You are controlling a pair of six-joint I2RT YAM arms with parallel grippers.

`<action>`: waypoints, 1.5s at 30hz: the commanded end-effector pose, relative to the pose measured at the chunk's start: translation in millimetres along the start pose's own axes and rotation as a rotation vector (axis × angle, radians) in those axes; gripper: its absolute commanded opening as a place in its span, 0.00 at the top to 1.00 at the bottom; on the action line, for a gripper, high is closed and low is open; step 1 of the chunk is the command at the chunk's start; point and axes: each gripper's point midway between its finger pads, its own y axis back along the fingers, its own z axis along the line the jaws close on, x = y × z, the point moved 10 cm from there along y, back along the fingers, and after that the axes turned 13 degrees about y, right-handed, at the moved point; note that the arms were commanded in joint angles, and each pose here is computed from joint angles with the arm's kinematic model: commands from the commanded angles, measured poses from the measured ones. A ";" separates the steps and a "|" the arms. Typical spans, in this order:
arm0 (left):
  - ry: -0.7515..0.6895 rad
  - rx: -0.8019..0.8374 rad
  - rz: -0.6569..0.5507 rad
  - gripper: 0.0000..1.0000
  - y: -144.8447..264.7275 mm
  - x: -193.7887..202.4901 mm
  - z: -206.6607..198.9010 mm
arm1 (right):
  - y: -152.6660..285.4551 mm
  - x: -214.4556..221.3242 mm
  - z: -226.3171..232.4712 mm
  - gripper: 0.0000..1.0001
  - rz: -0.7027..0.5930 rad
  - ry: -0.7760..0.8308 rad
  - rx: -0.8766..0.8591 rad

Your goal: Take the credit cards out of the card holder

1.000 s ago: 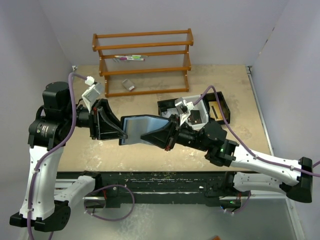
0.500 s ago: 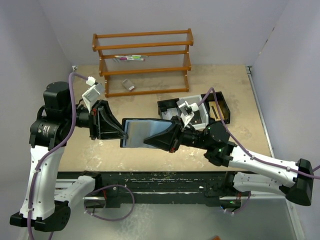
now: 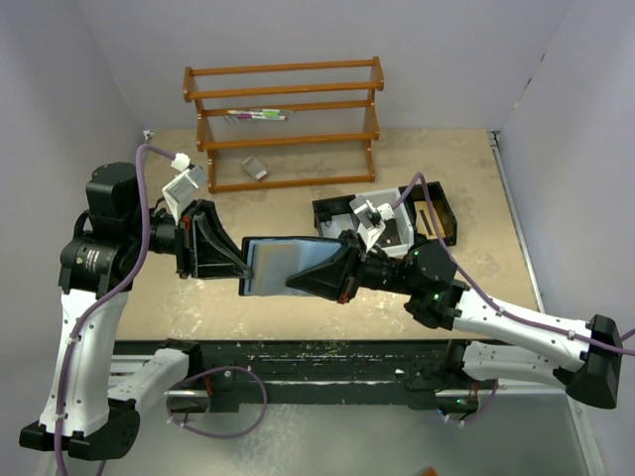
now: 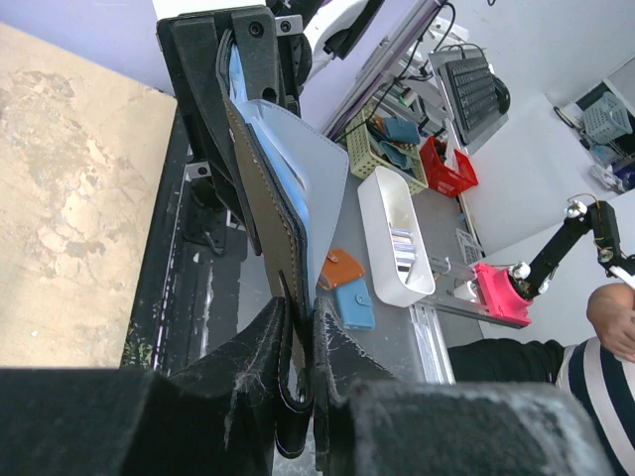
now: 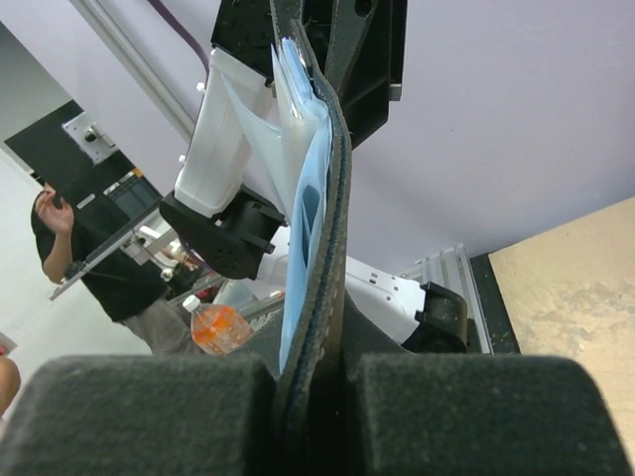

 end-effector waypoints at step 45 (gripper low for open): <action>-0.214 -0.461 -0.163 1.00 10.5 -15.0 -1.9 | 1.7 -27.7 -15.7 0.00 -0.046 0.065 0.362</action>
